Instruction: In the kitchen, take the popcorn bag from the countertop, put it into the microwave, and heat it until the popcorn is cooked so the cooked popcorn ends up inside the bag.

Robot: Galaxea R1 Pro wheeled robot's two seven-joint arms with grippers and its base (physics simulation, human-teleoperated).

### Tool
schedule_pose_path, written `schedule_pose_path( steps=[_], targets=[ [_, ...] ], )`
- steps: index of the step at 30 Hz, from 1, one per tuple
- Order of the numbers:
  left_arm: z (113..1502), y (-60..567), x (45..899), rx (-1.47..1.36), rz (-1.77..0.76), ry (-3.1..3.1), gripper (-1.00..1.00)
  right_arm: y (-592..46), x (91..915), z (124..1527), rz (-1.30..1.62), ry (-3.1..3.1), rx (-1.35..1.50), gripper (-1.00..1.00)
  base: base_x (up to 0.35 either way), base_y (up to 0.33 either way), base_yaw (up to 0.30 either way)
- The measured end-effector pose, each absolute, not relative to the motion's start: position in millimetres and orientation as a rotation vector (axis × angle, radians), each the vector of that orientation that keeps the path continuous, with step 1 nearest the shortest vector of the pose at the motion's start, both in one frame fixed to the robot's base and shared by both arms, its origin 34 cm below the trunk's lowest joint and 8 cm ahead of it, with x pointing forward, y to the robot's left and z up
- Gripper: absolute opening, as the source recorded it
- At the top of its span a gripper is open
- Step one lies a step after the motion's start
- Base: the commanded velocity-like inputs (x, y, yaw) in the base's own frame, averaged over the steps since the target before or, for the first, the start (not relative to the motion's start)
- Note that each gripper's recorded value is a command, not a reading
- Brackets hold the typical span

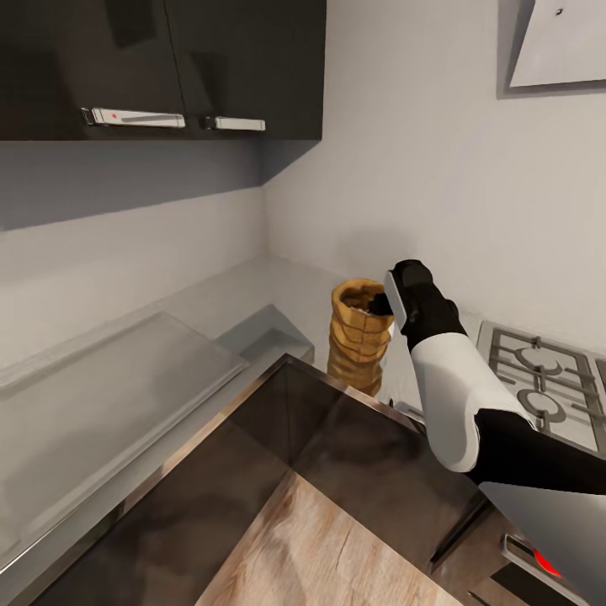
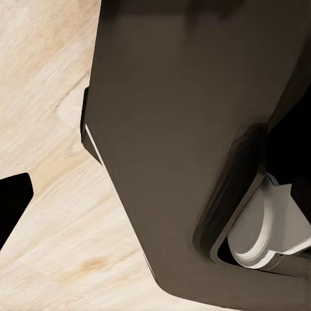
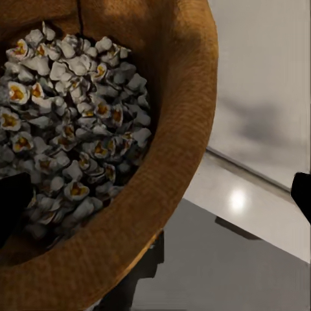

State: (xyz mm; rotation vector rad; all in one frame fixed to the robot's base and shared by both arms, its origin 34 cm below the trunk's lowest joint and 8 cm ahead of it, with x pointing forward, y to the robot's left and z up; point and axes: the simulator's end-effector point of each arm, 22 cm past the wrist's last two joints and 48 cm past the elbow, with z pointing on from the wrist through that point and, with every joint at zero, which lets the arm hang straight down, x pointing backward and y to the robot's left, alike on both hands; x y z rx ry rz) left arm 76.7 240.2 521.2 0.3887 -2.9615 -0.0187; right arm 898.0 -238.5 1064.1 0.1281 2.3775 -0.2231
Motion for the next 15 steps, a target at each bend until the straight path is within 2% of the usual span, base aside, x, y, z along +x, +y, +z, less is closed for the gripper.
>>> schedule_pose_path(
  steps=[8,15],
  targets=[
    [521.2,240.2,76.7,0.389,-0.019,-2.962,1.0,-233.3,898.0,1062.6,-0.185,2.382,0.138,1.0,0.005,0.0,0.0],
    [521.2,240.2,76.6,0.389,-0.019,-2.962,1.0,-233.1,897.7,1061.8,-0.185,2.384,0.138,1.0,0.095,0.0,0.0]
  ],
)
